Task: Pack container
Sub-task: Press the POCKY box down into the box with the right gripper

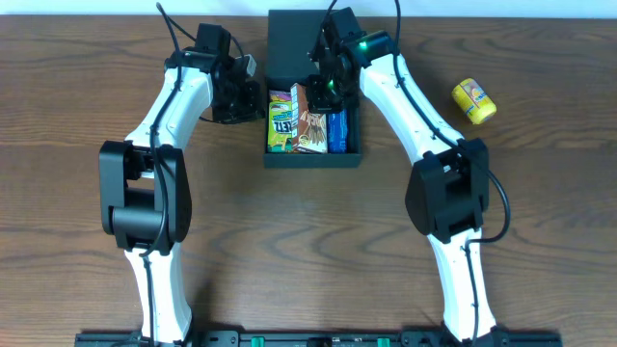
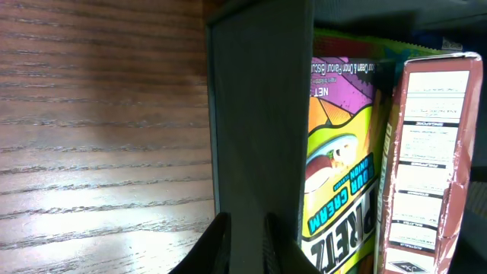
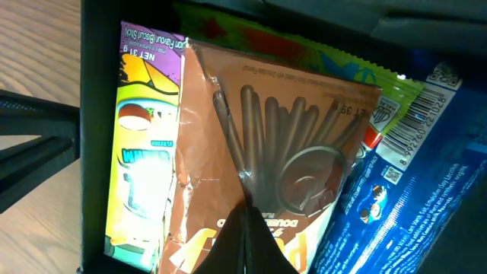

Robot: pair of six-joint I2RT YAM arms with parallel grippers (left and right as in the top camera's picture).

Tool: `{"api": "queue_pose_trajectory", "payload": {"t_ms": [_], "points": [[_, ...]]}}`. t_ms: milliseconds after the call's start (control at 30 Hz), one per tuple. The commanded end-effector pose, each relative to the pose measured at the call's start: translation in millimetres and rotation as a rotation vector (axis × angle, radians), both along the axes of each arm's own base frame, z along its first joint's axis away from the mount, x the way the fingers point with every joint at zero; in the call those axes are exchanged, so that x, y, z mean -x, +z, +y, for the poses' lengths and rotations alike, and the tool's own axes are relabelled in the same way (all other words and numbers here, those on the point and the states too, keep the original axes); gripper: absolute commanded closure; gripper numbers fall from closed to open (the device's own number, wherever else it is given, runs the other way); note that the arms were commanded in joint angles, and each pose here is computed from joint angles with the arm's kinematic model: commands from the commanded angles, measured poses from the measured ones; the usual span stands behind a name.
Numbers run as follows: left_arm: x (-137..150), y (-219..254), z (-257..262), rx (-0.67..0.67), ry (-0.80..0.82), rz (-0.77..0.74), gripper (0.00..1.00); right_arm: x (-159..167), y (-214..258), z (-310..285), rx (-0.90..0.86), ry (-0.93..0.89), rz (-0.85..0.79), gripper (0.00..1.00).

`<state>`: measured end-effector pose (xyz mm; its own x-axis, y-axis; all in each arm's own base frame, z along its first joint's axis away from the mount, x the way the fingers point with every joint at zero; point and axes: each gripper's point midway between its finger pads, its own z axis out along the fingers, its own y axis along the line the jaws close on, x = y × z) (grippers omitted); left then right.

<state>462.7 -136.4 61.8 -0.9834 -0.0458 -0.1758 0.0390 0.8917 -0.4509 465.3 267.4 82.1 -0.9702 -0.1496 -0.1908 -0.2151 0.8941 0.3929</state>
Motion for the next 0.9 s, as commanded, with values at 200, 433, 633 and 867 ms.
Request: {"api": "queue_pose_trajectory", "payload": {"t_ms": [200, 433, 633, 867], "points": [[3, -8, -2, 0.002, -0.001, 0.023, 0.84, -19, 42, -30, -0.049, -0.053, -0.070, 0.99], [2, -8, -2, 0.003, -0.001, 0.018, 0.84, -16, 32, -54, 0.021, -0.093, -0.030, 0.99], [2, -7, -2, 0.003, -0.001, 0.016, 0.85, -10, 16, -45, 0.042, -0.043, -0.010, 0.99], [1, -7, -2, 0.003, 0.000, 0.016, 0.85, -4, -2, -44, 0.061, -0.036, 0.040, 0.99]]}}
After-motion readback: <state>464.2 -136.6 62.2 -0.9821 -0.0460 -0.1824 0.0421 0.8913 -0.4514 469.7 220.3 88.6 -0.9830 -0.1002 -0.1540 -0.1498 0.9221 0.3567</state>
